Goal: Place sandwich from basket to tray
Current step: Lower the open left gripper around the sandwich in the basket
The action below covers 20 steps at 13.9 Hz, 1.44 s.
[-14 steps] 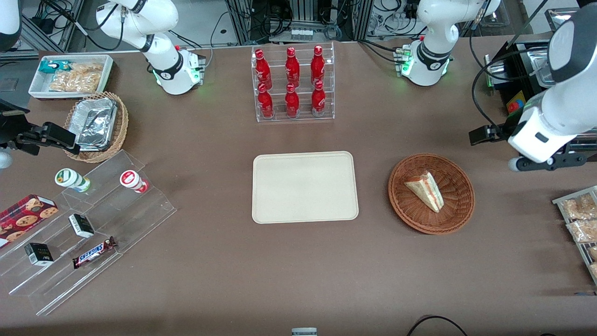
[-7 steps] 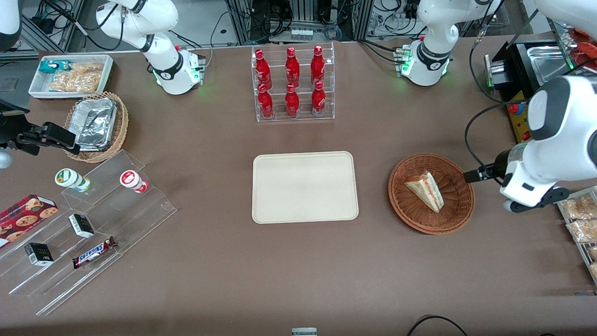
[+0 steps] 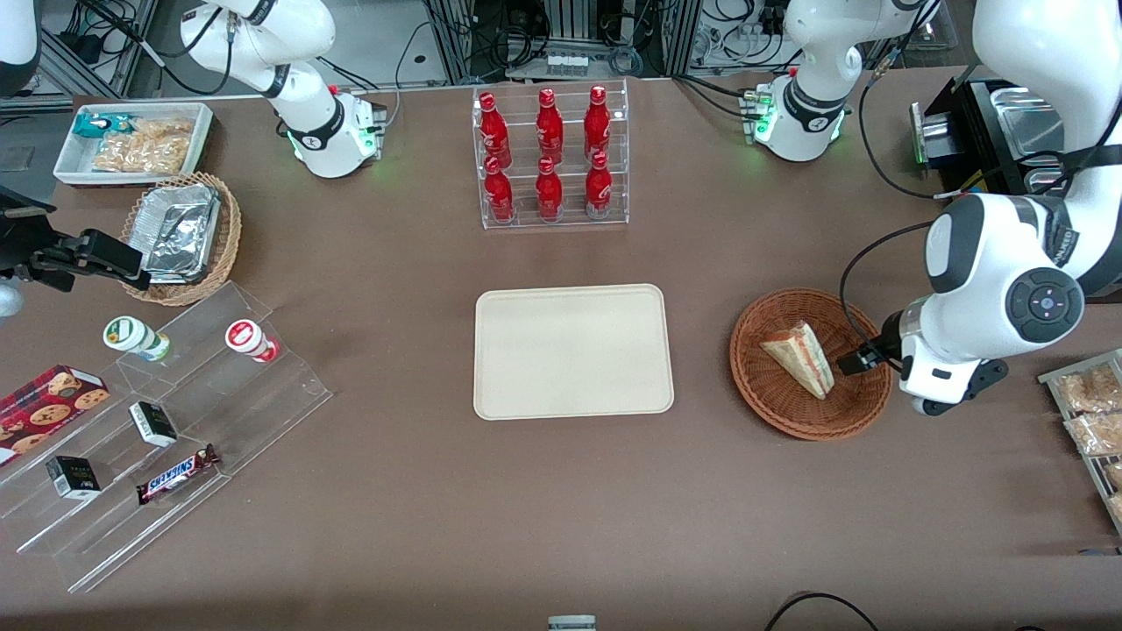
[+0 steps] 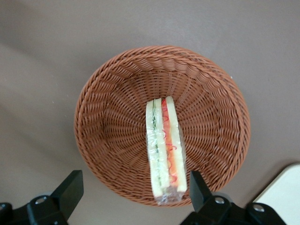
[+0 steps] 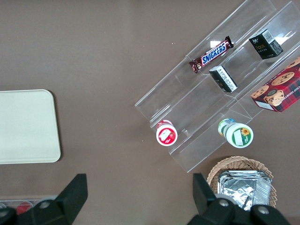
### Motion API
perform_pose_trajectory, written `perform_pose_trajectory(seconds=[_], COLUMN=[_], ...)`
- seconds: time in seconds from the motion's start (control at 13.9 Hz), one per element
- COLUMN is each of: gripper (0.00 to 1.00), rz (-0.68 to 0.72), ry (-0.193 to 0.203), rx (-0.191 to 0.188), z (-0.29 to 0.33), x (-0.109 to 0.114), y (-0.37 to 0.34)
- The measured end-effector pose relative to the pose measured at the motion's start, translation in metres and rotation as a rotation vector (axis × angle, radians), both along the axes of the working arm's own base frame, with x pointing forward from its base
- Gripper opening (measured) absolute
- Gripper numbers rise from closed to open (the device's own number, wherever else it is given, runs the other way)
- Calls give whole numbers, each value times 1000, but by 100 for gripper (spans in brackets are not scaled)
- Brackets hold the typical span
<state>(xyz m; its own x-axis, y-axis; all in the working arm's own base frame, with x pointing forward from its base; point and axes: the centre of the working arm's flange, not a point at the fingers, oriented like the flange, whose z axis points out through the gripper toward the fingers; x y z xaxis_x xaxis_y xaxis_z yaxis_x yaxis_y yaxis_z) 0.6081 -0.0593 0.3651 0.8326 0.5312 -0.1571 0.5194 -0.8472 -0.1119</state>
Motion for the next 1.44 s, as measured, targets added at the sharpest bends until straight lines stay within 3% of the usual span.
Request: perform_pose_trajectory(seconds=[0.36,0.5,0.93,1.44], gripper=[100,100,100,100], rz=[112,144,146,146], ry=[-47,-47,46,76], rx=[-2,-3,18,35], z=[-30,-45,-94,-108], x=[8,9,-11,-21], y=[-39,-53,-68,-62])
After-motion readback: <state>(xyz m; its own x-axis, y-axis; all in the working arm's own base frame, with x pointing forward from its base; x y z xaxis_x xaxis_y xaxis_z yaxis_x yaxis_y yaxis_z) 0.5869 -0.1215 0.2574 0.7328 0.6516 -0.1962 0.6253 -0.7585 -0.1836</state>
